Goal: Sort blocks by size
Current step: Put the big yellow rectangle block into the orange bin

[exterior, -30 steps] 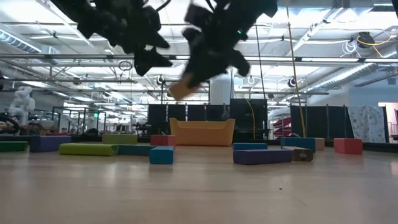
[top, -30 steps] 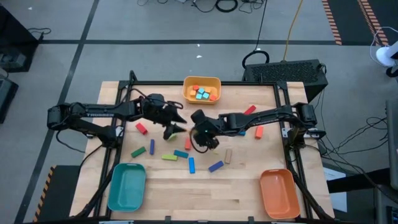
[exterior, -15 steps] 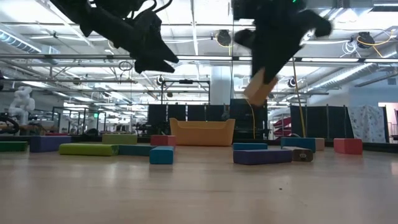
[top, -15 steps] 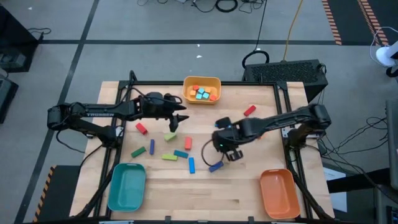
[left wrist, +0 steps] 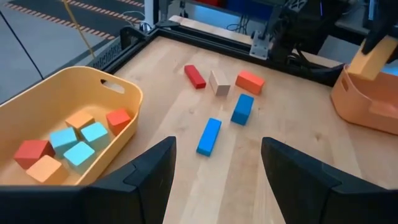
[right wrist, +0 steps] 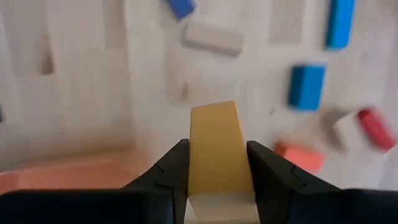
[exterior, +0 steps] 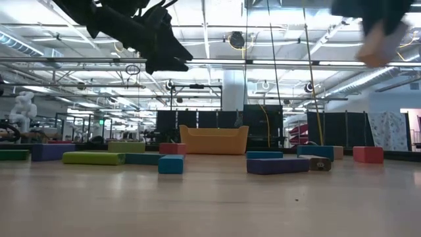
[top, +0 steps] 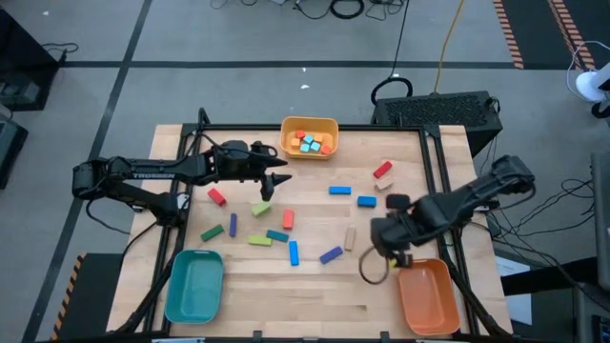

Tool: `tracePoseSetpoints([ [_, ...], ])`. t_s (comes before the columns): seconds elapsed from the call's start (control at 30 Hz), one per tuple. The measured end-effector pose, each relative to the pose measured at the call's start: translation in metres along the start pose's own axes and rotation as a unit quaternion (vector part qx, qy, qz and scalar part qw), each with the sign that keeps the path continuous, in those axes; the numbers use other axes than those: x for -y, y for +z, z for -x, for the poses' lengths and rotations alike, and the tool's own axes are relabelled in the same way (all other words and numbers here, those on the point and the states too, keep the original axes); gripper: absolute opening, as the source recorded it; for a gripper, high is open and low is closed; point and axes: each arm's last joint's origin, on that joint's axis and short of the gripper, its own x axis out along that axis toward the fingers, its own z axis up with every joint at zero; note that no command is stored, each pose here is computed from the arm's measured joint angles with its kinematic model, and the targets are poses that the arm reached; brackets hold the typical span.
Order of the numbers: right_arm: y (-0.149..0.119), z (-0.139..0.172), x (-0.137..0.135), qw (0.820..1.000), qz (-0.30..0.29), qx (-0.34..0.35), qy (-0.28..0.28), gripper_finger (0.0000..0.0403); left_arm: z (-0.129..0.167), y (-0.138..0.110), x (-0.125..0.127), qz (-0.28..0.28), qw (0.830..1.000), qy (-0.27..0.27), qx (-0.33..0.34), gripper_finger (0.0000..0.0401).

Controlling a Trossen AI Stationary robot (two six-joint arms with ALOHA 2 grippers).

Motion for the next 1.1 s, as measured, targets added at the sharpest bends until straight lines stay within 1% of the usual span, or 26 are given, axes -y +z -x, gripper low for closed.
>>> tracePoseSetpoints([
  [0.13, -0.016, 0.002, -0.02, 0.999, -0.024, -0.027, 0.015, 0.0119, 0.0, 0.0, 0.0, -0.001, 1.0, 0.003, 0.0, 0.0238],
  [0.27, -0.034, -0.005, -0.039, 0.997, -0.051, -0.051, 0.024, 0.0119, 0.0, 0.0, 0.0, -0.001, 1.0, 0.008, 0.001, 0.0238],
  [0.43, -0.059, -0.027, -0.061, 0.991, -0.096, -0.092, 0.036, 0.0119, 0.0, 0.001, 0.0, 0.001, 1.0, 0.006, 0.009, 0.0238],
  [0.57, -0.075, -0.048, -0.075, 0.987, -0.118, -0.095, 0.048, 0.0119, 0.0, 0.002, 0.002, -0.001, 1.0, 0.003, 0.012, 0.0238],
  [0.63, -0.08, -0.056, -0.079, 0.987, -0.123, -0.093, 0.052, 0.012, -0.002, 0.002, 0.004, -0.004, 1.0, -0.001, 0.017, 0.0238],
  [0.73, -0.089, -0.067, -0.08, 0.986, -0.127, -0.099, 0.042, 0.0128, -0.009, 0.0, 0.006, -0.025, 0.999, -0.006, 0.023, 0.0238],
  [0.87, -0.099, -0.08, -0.077, 0.98, -0.144, -0.132, 0.026, 0.0146, -0.028, -0.005, 0.008, -0.061, 0.997, -0.014, 0.038, 0.0238],
  [0.97, -0.102, -0.085, -0.075, 0.978, -0.154, -0.137, 0.02, 0.016, -0.043, -0.01, 0.006, -0.071, 0.996, -0.015, 0.052, 0.0238],
  [1.1, -0.101, -0.087, -0.077, 0.979, -0.157, -0.13, 0.028, 0.0174, -0.062, -0.017, 0.005, -0.096, 0.992, -0.021, 0.077, 0.0238],
])
